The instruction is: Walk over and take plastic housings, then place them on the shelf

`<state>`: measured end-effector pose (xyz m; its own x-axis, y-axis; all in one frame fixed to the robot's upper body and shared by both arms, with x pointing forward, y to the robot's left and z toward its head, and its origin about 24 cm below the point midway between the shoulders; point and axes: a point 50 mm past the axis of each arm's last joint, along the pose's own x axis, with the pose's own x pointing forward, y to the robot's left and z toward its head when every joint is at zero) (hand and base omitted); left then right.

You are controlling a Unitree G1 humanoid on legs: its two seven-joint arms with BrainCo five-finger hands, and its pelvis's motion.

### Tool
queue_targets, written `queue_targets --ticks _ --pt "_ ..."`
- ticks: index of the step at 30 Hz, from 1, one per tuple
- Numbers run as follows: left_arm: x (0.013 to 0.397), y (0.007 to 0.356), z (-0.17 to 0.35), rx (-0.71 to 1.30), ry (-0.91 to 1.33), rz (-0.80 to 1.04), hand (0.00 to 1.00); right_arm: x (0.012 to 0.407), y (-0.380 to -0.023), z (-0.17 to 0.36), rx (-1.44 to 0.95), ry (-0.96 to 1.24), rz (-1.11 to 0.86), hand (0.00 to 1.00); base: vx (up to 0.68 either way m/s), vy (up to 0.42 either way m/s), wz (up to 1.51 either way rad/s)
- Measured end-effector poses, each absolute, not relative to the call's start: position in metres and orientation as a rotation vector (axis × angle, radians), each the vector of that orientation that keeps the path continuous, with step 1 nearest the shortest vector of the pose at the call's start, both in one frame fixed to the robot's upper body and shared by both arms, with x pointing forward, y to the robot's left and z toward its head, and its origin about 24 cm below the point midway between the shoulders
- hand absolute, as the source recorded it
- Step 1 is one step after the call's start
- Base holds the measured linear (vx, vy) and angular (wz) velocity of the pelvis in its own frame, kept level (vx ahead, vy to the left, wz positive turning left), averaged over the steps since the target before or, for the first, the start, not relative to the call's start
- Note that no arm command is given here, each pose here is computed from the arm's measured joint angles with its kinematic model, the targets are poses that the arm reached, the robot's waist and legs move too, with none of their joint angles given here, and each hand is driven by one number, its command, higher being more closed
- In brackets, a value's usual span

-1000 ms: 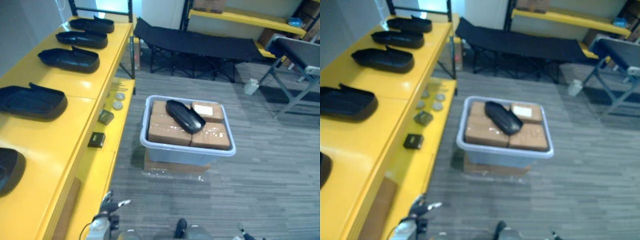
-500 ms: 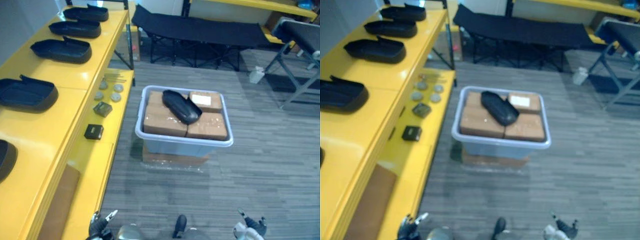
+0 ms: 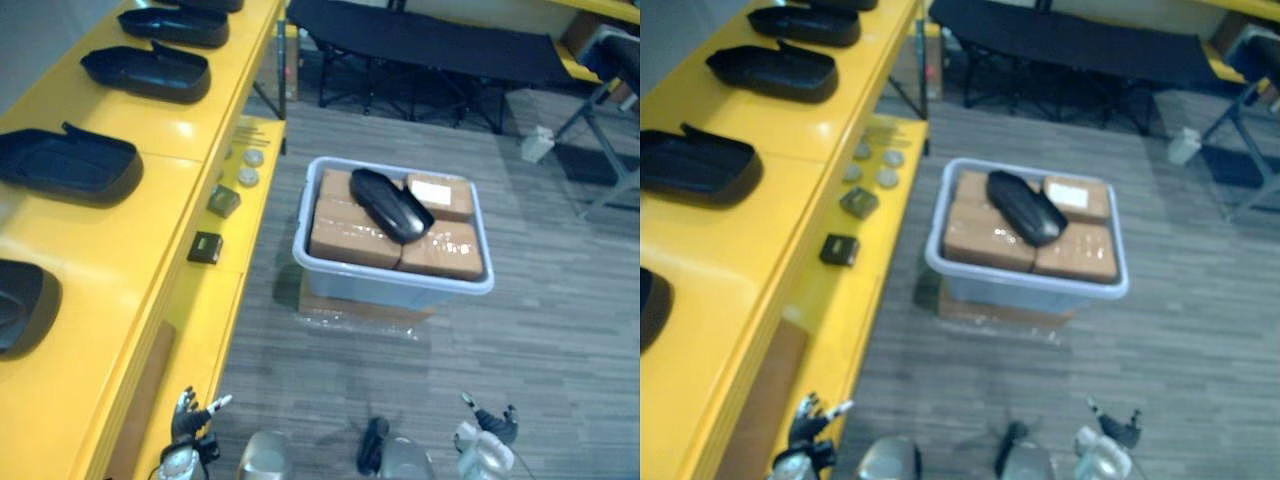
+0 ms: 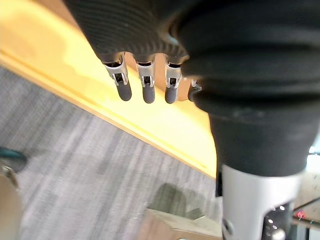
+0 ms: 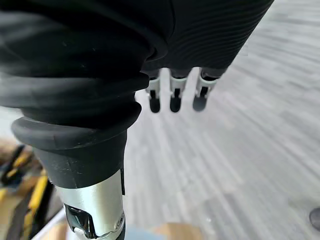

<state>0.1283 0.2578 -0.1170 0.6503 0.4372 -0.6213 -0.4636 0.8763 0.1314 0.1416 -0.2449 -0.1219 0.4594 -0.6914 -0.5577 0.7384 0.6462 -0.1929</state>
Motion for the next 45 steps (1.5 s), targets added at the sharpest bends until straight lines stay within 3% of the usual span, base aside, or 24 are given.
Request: queue_targets --ticks 7,13,17,21,24,27,29,32,33,36,38,40,43,45 --pt "0.094 0.229 -0.14 -0.219 0.839 0.59 0.0 0.164 -0.249 -0.107 0.022 0.558 -0.802 0.0 0.2 -0.341 0.28" --pt "0.076 0.209 -0.148 -0.276 0.877 0.576 0.0 0.152 -0.265 -0.107 -0.051 0.585 -0.777 0.0 0.17 -0.237 0.37" --pt "0.084 0.207 -0.147 -0.279 0.863 0.537 0.0 0.156 -0.259 -0.105 -0.053 0.563 -0.756 0.0 0.08 0.034 0.23" --pt "0.094 0.217 -0.142 -0.221 0.831 0.489 0.0 0.177 -0.233 -0.092 -0.083 0.449 -0.574 0.0 0.07 0.1 0.15" --pt "0.098 0.223 -0.139 -0.162 0.824 0.473 0.0 0.195 -0.206 -0.074 -0.117 0.32 -0.297 0.0 0.07 0.147 0.46" --pt "0.104 0.244 -0.133 -0.152 0.793 0.517 0.0 0.191 -0.136 -0.062 -0.127 0.218 0.243 0.0 0.17 0.004 1.05" --pt "0.122 0.261 -0.122 -0.102 0.74 0.529 0.0 0.181 -0.068 -0.035 -0.119 0.059 0.703 0.0 0.15 -0.112 1.24" --pt "0.128 0.267 -0.12 -0.081 0.738 0.528 0.0 0.175 -0.01 0.032 -0.095 -0.302 1.056 0.0 0.18 -0.177 1.08" --pt "0.125 0.269 -0.121 -0.075 0.755 0.531 0.0 0.176 -0.005 0.046 -0.073 -0.362 1.079 0.0 0.19 -0.264 0.51" --pt "0.097 0.262 -0.137 -0.062 0.888 0.537 0.0 0.207 -0.01 0.107 -0.08 -0.614 1.016 0.0 0.21 -0.228 -0.16" --pt "0.088 0.247 -0.145 -0.098 0.939 0.528 0.0 0.236 -0.031 0.141 -0.051 -0.694 0.81 0.0 0.08 -0.09 -0.28" --pt "0.082 0.233 -0.15 -0.101 0.97 0.496 0.0 0.275 -0.076 0.169 -0.033 -0.703 0.405 0.0 0.07 -0.043 -0.2" --pt "0.087 0.23 -0.149 -0.095 0.945 0.455 0.0 0.299 -0.139 0.191 0.002 -0.701 -0.034 0.0 0.02 0.012 -0.02" --pt "0.088 0.229 -0.149 -0.097 0.939 0.437 0.0 0.3 -0.164 0.195 0.002 -0.705 -0.177 0.0 0.0 0.056 -0.04"
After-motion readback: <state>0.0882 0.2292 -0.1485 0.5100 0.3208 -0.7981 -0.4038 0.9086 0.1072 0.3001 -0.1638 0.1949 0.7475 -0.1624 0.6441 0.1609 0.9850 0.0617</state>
